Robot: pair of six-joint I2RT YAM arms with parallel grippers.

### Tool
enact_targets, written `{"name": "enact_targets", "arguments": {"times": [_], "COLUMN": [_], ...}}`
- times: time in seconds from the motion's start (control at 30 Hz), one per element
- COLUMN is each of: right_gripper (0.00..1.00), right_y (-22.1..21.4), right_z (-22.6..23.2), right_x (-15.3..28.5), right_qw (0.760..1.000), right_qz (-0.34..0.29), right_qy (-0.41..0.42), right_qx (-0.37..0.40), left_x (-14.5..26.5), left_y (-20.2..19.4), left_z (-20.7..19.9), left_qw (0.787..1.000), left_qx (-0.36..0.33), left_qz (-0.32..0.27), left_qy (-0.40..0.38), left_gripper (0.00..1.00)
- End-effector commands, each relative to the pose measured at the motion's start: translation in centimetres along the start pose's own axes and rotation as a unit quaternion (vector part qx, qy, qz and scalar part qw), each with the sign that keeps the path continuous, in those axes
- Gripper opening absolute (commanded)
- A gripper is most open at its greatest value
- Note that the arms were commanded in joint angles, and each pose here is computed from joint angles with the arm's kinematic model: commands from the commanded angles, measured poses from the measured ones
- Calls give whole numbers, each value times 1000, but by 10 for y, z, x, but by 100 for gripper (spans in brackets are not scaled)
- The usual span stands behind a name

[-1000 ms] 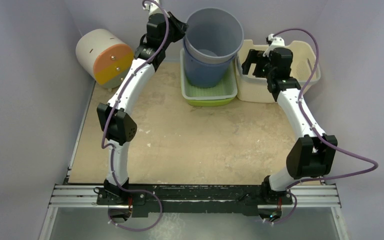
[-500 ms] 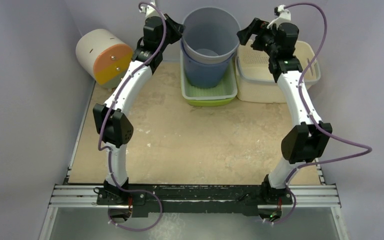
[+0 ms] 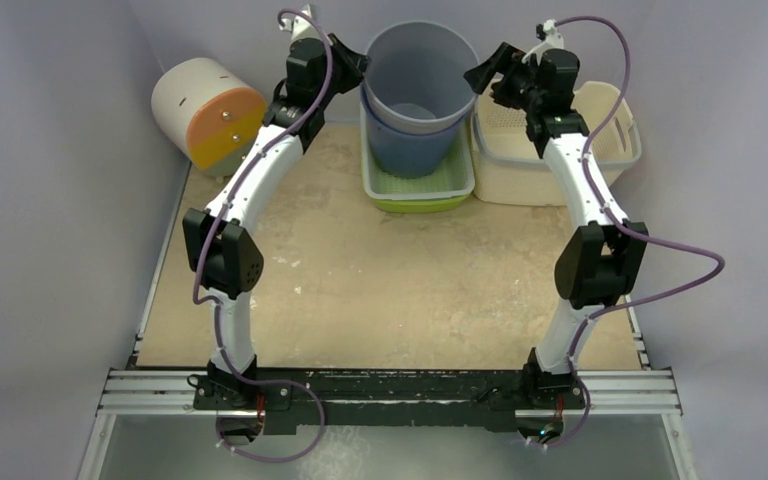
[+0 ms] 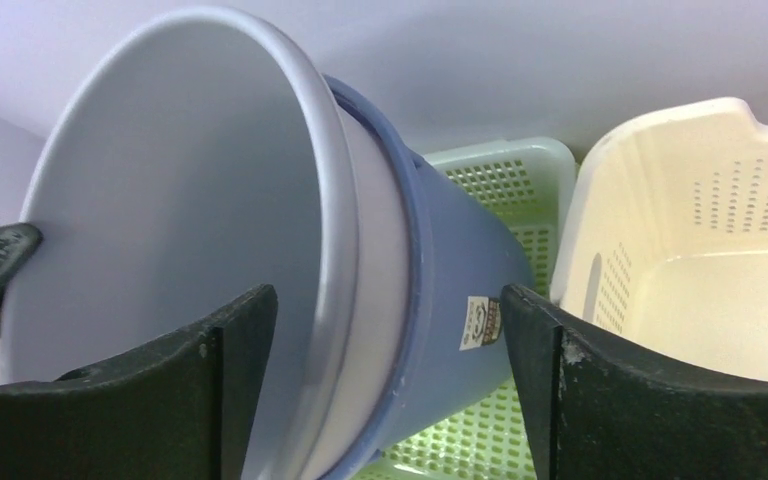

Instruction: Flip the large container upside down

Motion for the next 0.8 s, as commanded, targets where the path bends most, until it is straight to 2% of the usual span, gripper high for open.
{"name": "enact_targets", "arguments": {"times": [0.0, 0.13, 0.47, 0.5, 0.57, 0.63, 0.77], "right_gripper": [79, 57, 53, 50, 30, 0, 0], "right_y": [31, 23, 9, 9, 8, 9, 16], "right_z": [37, 39, 38, 38, 37, 38, 45], "right_x": [7, 1, -6, -6, -5, -3, 3], "right_qw": [997, 996, 995, 995, 995, 995, 994], "right_qz": [-39, -18, 12, 13, 14, 13, 4], "right_qy": [64, 86, 97, 97, 95, 96, 105], "right_qx": [5, -5, -12, -10, -7, -4, 5], "left_x": [35, 38, 43, 44, 45, 47, 50], "left_y": [68, 69, 69, 69, 69, 69, 70], "left_z": [-52, -51, -53, -54, -54, -55, -52], "left_qw": [993, 993, 992, 992, 992, 992, 994], "left_qx": [19, 18, 22, 23, 23, 21, 9], "left_qz": [-86, -86, -86, -86, -85, -84, -80], "left_qy": [-80, -78, -84, -86, -87, -87, -77], "left_gripper": [0, 0, 0, 0, 0, 0, 0]}}
Point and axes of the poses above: each gripper's point midway between its finger pads, its own x axis back along the fingers, its own z axis along the line the jaws close on, y = z × x, the point moved 3 cm from there along x, back along the fingers, and after that the axes turned 6 degrees about -x, right-handed, at the moved point
